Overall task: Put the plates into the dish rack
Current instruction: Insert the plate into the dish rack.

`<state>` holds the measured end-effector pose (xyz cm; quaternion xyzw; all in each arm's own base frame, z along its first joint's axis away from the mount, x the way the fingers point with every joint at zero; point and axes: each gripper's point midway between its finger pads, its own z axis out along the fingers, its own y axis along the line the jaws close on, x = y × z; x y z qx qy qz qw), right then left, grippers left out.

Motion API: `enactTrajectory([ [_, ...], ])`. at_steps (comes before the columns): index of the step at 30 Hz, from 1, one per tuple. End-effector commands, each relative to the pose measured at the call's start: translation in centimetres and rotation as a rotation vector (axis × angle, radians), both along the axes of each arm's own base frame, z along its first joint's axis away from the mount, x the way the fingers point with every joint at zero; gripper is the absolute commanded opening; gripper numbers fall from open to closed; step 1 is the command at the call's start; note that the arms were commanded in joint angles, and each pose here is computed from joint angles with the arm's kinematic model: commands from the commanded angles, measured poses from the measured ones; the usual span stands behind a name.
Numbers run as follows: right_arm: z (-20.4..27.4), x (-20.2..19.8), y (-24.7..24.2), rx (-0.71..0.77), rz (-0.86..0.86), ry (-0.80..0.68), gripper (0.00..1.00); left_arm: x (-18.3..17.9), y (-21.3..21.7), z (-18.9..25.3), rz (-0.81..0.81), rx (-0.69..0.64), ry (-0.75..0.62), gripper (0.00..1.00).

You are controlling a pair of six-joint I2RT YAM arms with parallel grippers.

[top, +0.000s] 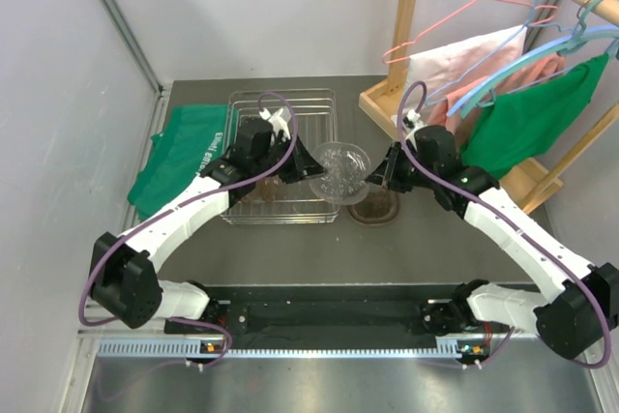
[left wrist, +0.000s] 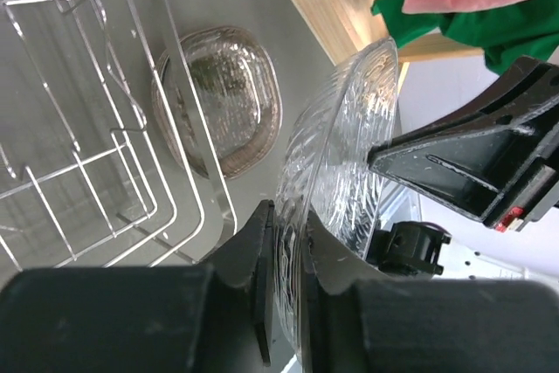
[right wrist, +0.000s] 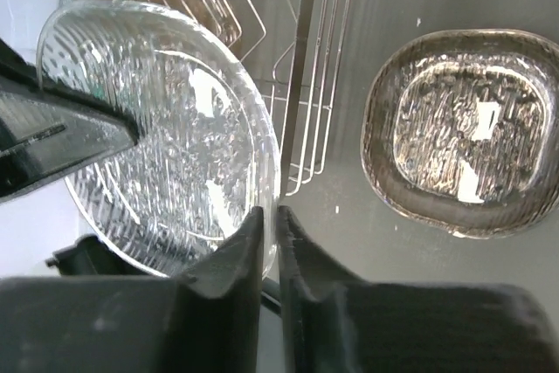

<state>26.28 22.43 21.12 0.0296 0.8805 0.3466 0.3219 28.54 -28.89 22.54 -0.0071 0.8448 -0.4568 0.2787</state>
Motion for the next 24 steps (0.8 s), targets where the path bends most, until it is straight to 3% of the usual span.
enactTrajectory([
  [1, 1.3, -0.2, 1.3, 0.024, 0.077, -0.046, 0.26, 0.0, 0.7, 1.4, 0.01, 0.045, -0.071, 0.0],
  [3, 0.8, -0.4, 0.7, -0.015, 0.067, -0.035, 0.41, 0.8, 1.6, 2.2, 0.046, 0.095, -0.115, 0.0],
  [8, 0.6, -0.1, -2.0, -0.118, -0.033, -0.07, 0.6, 1.6, 5.8, 1.7, 0.178, 0.322, -0.121, 0.0],
  [16, -1.2, -0.6, -3.5, -0.195, -0.058, -0.035, 0.67, 3.0, 14.2, 1.8, 0.44, 0.694, -0.178, 0.0],
  [24, -1.7, -0.6, -3.6, -0.209, -0.057, -0.025, 0.69, 3.6, 17.3, 1.4, 0.493, 0.883, -0.182, 0.0],
])
